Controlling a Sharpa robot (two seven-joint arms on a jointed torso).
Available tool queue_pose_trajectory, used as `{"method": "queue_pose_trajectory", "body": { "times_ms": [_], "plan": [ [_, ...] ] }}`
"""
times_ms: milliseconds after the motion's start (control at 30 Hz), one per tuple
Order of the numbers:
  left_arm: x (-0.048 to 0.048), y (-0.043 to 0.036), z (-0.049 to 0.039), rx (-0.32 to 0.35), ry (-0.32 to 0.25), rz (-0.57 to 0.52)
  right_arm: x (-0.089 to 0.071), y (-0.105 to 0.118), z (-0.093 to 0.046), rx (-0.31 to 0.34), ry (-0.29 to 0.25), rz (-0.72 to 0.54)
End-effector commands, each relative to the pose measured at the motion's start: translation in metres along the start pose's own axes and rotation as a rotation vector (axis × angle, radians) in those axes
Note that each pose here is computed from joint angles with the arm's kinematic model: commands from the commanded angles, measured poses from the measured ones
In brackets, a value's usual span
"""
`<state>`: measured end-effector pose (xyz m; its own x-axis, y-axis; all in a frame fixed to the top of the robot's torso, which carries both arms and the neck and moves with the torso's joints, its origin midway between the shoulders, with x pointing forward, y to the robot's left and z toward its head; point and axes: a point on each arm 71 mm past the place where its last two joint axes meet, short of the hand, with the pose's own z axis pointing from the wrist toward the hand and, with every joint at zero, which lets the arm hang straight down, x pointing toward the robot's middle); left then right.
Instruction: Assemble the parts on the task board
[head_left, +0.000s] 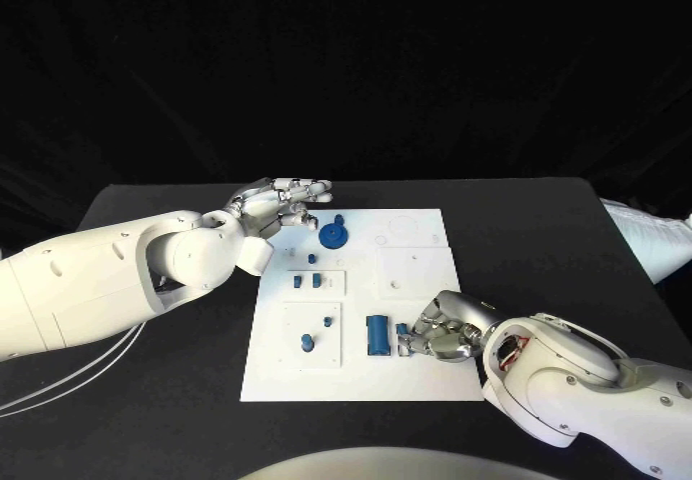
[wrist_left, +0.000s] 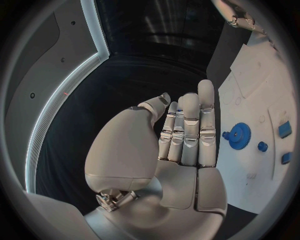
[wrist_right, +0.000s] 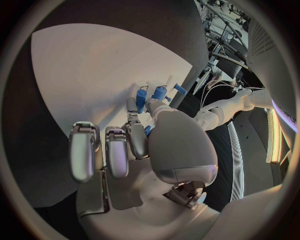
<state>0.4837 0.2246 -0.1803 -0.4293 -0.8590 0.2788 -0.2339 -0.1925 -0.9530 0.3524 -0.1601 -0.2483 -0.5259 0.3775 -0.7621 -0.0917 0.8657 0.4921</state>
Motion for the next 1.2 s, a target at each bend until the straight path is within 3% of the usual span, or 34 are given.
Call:
{"method": "queue_pose_trajectory", "body": {
  "times_ms": [33,1200],
  "plan": [
    [0.003,-0.0004,0.0003,0.003,0.022,-0.002,0.0024,0.0023,-0.0001,-0.01,0.014,-0.021],
    [0.001,0.0017,-0.0003,-0.015,0.051,0.079,-0.0035,0.0006,-0.0093,-0.024,-0.029,-0.029]
  ]
}}
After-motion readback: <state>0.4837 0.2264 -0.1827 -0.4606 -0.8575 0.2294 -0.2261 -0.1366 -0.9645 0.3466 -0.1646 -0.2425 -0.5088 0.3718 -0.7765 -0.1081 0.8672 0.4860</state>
